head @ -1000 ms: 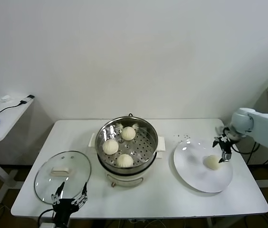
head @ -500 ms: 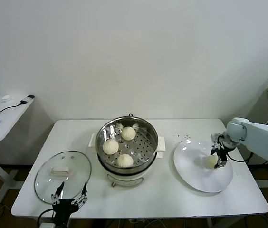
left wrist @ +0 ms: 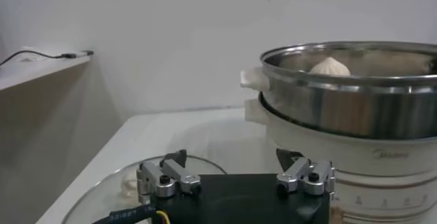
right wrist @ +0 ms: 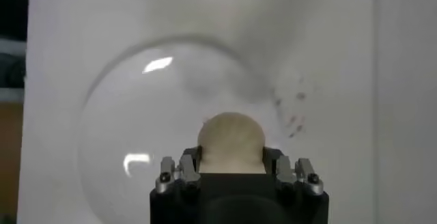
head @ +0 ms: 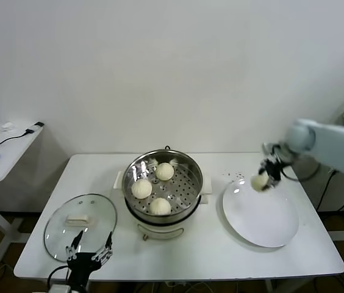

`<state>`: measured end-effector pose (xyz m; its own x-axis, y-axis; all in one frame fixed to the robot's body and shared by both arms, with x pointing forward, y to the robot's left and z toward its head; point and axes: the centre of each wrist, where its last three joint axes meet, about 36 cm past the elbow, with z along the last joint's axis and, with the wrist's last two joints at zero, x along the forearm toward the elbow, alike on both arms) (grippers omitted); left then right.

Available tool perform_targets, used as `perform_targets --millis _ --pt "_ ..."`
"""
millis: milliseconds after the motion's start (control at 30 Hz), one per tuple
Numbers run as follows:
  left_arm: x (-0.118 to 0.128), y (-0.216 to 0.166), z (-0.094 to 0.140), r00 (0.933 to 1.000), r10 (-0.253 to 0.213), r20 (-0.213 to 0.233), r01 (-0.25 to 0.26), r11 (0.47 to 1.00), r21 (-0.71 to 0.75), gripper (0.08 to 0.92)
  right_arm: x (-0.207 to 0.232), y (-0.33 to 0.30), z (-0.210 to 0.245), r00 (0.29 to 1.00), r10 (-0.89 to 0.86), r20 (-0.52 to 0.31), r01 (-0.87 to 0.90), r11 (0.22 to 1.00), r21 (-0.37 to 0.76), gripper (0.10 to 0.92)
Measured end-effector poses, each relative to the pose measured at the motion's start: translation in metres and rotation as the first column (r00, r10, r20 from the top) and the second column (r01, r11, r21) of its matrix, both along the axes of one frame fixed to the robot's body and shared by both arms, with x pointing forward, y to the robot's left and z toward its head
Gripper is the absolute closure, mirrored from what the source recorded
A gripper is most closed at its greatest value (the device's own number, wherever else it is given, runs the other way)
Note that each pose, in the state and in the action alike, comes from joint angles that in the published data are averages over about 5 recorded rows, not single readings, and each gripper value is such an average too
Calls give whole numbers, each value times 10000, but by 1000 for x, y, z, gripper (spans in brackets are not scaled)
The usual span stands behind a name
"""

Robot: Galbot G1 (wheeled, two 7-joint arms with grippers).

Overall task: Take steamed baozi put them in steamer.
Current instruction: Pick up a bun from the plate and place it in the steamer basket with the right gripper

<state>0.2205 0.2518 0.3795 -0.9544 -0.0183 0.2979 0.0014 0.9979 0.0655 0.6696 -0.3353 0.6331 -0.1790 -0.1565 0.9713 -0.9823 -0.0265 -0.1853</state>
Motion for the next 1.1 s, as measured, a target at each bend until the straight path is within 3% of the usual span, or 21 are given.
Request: perform_targets --millis 200,367,667,1100 --pt "3 1 4 9999 -53 157 53 10000 -14 177 -4 87 73 9968 709 381 -745 9919 1026 414" --pt "5 1 7 9997 -39 251 40 10000 -62 177 -15 156 88 9915 1274 280 -1299 9837 1243 412" --pt "6 3 10 9994 9 344 -3 9999 -151 177 -24 223 41 9854 1686 -244 -1667 9838 664 411" --pt "6 3 9 9995 66 308 -59 9997 -234 177 -17 246 -30 9844 1651 -614 -1647 9863 129 411"
